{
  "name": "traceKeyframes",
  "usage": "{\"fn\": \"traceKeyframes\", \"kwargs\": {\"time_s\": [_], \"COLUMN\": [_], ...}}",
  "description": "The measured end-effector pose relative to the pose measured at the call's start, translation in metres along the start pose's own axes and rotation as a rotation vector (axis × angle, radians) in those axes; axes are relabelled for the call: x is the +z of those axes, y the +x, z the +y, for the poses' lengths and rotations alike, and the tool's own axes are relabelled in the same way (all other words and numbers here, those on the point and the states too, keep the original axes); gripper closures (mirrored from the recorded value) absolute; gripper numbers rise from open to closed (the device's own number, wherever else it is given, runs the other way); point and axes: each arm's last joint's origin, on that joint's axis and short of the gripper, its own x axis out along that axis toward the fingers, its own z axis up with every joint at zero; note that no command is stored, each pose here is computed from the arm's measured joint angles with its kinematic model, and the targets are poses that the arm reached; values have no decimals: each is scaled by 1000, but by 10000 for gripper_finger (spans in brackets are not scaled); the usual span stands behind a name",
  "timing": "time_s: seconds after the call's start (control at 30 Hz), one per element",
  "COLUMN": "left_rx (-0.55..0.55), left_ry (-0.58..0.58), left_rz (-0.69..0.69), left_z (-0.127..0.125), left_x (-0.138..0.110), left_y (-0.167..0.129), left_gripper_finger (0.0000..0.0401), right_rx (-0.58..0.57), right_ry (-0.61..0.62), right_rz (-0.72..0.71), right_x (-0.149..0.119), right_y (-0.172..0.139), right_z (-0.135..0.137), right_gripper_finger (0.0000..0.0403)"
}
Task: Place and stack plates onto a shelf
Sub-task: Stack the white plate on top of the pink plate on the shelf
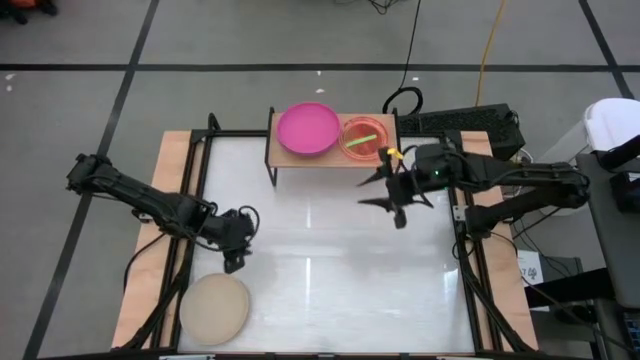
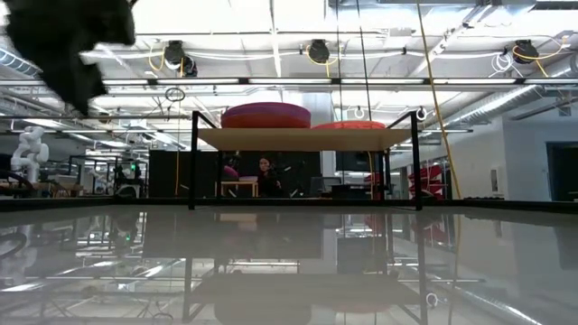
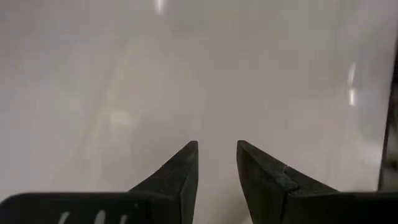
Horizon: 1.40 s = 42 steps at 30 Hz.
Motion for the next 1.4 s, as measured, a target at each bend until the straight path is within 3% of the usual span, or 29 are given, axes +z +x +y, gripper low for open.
{"fn": "traceKeyframes", "kwargs": {"time_s": [0.17, 0.4, 0.6, 0.93, 1.27, 1.4], "left_rx": [-63, -99, -112, -113, -153, -146], "left_ry": [2, 131, 151, 200, 127, 124], "left_rz": [261, 380, 487, 515, 522, 527], "left_z": [1, -7, -12, -15, 1, 3], "left_x": [-12, -18, -26, -35, -56, -58], "left_y": [10, 26, 41, 54, 75, 76], "left_gripper_finger": [286, 286, 286, 286, 286, 313], "right_rx": [32, 39, 45, 37, 29, 26], "right_ry": [-33, -40, -38, -30, -30, -32], "right_rz": [-10, -8, 9, -4, -18, -25], "right_x": [-15, -39, -51, -50, -48, -48], "right_y": [-3, -1, -2, -2, -2, -2], "right_z": [19, 33, 39, 39, 38, 38], "right_gripper_finger": [247, 247, 247, 247, 247, 247]}}
